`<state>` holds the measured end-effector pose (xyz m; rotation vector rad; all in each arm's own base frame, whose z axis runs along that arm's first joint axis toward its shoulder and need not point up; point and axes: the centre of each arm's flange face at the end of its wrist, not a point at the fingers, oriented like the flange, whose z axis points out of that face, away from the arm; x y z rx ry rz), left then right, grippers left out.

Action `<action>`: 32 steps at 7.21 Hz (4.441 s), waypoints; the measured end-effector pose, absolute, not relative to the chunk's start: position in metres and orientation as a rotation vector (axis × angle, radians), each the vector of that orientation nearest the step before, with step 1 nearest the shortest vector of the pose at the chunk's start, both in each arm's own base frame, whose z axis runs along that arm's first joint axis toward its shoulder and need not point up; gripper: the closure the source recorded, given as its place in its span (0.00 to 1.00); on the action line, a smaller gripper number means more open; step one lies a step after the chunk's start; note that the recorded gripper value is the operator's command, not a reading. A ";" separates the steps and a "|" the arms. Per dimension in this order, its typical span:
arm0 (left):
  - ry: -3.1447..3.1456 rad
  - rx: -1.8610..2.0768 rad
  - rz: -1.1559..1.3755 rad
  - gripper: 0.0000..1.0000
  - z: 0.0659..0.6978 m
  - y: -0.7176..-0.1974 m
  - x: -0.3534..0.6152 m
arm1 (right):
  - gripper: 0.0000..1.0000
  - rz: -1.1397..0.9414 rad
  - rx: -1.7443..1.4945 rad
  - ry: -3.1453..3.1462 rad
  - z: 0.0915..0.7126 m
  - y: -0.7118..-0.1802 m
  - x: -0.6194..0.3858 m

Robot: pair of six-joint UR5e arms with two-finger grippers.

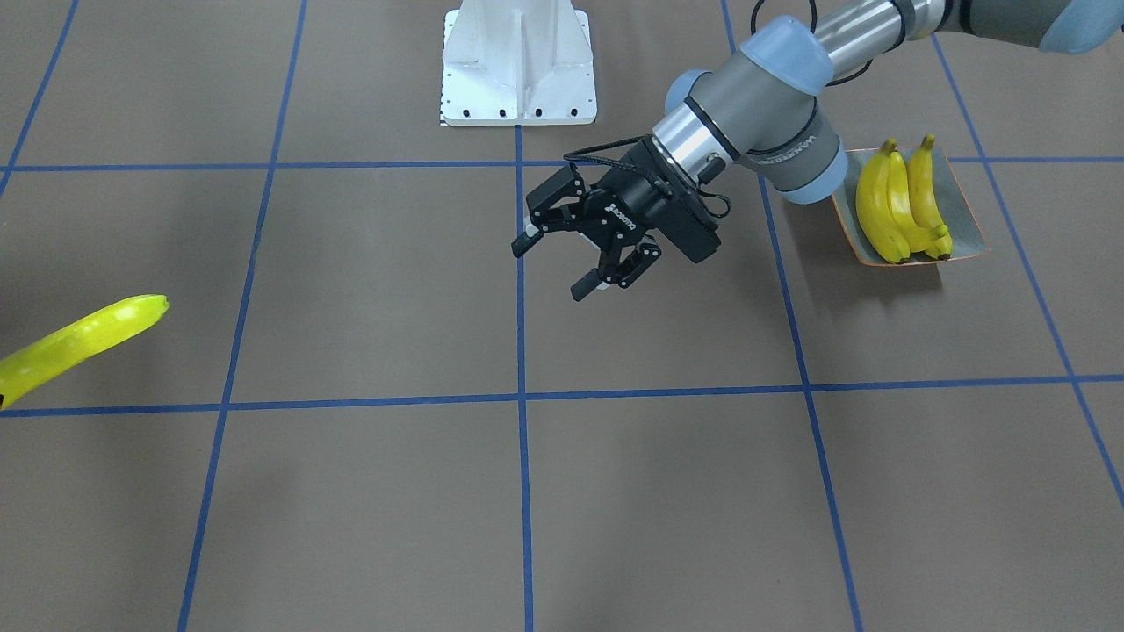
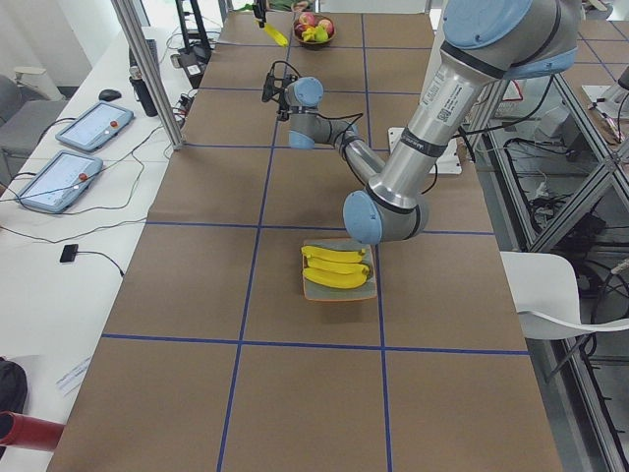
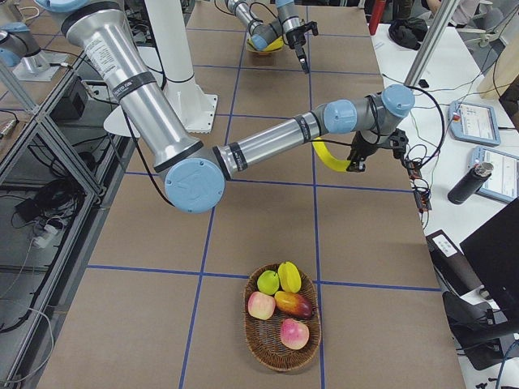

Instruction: Transfer all bananas from basket to plate

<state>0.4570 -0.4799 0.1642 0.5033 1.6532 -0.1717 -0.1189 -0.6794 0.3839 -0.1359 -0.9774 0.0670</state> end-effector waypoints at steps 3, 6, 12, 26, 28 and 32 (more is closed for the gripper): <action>1.803 0.533 -0.275 0.01 0.133 -0.452 0.496 | 1.00 0.111 -0.243 -1.041 0.338 -0.644 -0.182; 1.883 0.551 -0.319 0.01 0.125 -0.429 0.512 | 1.00 0.154 -0.313 -1.063 0.317 -0.626 -0.210; 1.969 0.532 -0.383 0.01 0.145 -0.408 0.546 | 1.00 0.150 -0.321 -1.094 0.293 -0.612 -0.256; 1.992 0.557 -0.553 0.03 0.149 -0.422 0.541 | 1.00 0.388 -0.535 -1.086 0.218 -0.621 -0.305; 2.000 0.552 -0.590 0.03 0.146 -0.431 0.535 | 1.00 0.382 -0.542 -1.085 0.219 -0.617 -0.309; 1.991 0.550 -0.615 0.25 0.149 -0.443 0.533 | 1.00 0.374 -0.546 -1.083 0.220 -0.613 -0.313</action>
